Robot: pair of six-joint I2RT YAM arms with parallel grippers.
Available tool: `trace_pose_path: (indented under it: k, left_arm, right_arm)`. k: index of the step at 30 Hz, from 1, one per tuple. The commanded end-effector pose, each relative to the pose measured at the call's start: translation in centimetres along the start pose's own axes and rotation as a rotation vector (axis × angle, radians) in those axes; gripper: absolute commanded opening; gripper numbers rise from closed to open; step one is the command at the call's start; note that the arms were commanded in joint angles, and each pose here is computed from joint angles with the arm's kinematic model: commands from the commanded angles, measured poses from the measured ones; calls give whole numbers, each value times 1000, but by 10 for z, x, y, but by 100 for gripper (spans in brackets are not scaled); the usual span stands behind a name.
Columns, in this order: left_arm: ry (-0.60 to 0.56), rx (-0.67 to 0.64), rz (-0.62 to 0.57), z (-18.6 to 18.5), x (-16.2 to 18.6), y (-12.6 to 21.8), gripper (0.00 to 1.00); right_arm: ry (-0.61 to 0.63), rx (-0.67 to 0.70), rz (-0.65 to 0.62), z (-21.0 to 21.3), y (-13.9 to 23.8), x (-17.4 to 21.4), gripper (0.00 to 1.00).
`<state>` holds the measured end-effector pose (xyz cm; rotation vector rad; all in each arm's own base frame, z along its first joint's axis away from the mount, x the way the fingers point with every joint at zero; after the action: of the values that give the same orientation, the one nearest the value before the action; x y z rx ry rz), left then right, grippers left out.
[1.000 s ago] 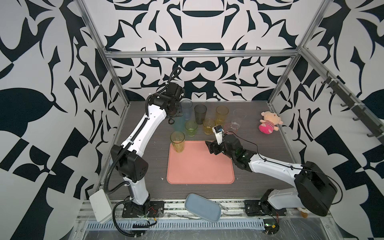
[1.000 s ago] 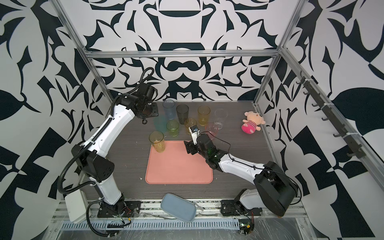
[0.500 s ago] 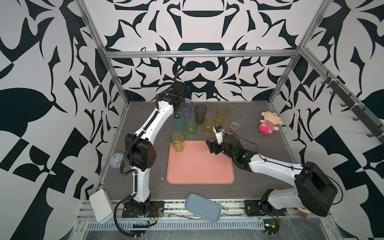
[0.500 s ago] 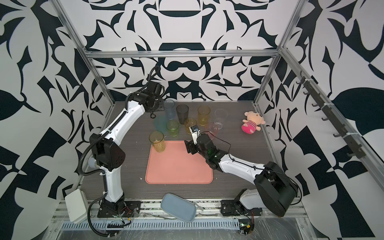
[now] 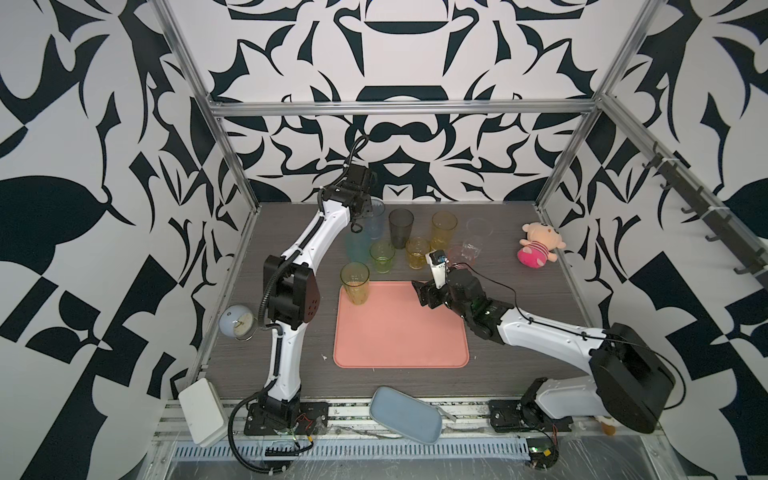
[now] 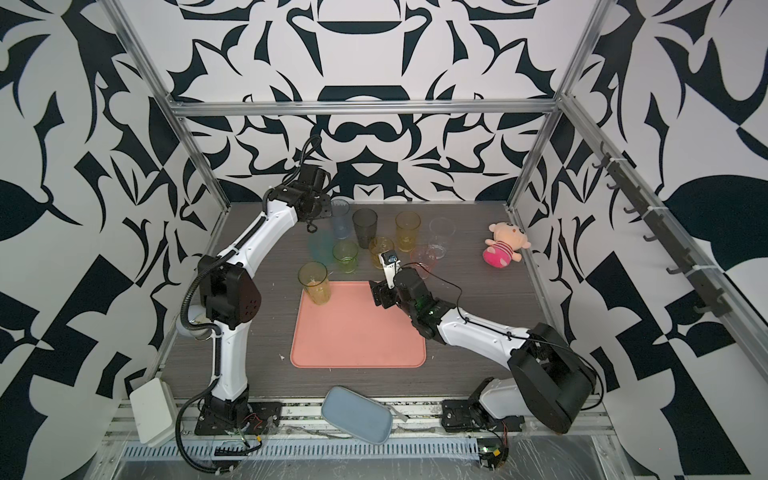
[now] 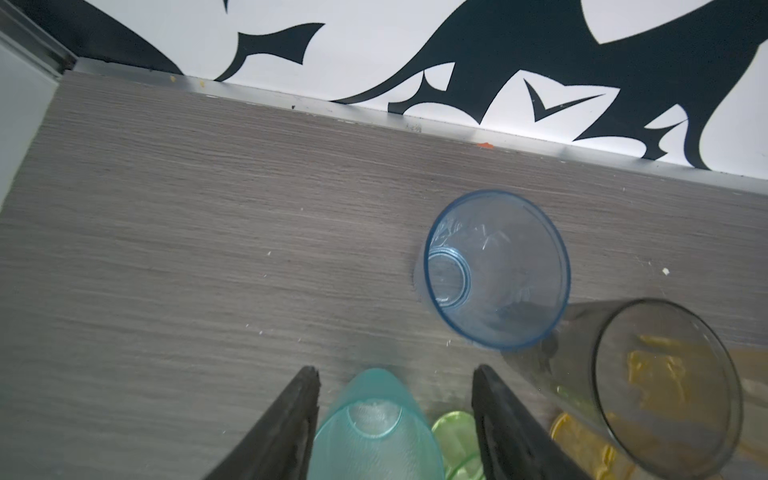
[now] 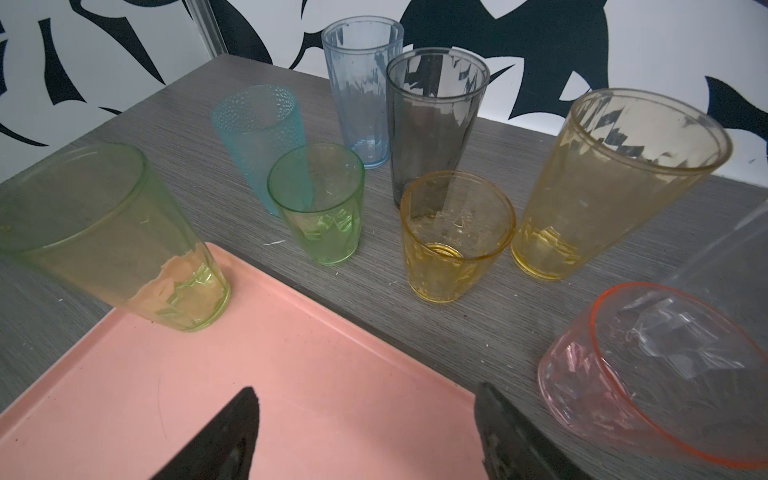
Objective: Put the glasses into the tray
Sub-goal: 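Move the left gripper to the light blue glass farthest from the robot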
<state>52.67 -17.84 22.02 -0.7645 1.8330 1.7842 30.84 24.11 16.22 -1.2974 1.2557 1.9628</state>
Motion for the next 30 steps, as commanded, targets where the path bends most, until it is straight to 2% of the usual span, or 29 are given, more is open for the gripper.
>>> trace_pose_path:
  k: [1, 13, 23, 30]
  left_arm:
    - [27, 30, -23, -5, -10, -5, 63]
    - [112, 60, 11, -15, -5, -37, 63]
    - [134, 63, 36, -19, 1, -56, 63]
    - [140, 60, 47, -17, 4, -62, 58]
  right_arm:
    - [-5, -12, -66, 4, 5, -18, 84]
    - [-5, -15, -50, 6, 2, -17, 84]
    - [-6, -26, -26, 9, -3, -16, 84]
    - [-7, -27, -24, 9, -3, -15, 84]
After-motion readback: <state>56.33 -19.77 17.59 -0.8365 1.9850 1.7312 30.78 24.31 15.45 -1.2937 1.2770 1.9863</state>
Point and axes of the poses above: each gripper's point midway between its finger pads, its own y axis back along the fingers, its own z axis along the line the jaws close on, x = y × z, the point moved 2 cm from there along y, back along the fingers, and after that the axes turned 4 degrees about -y, right-handed, at the moved point
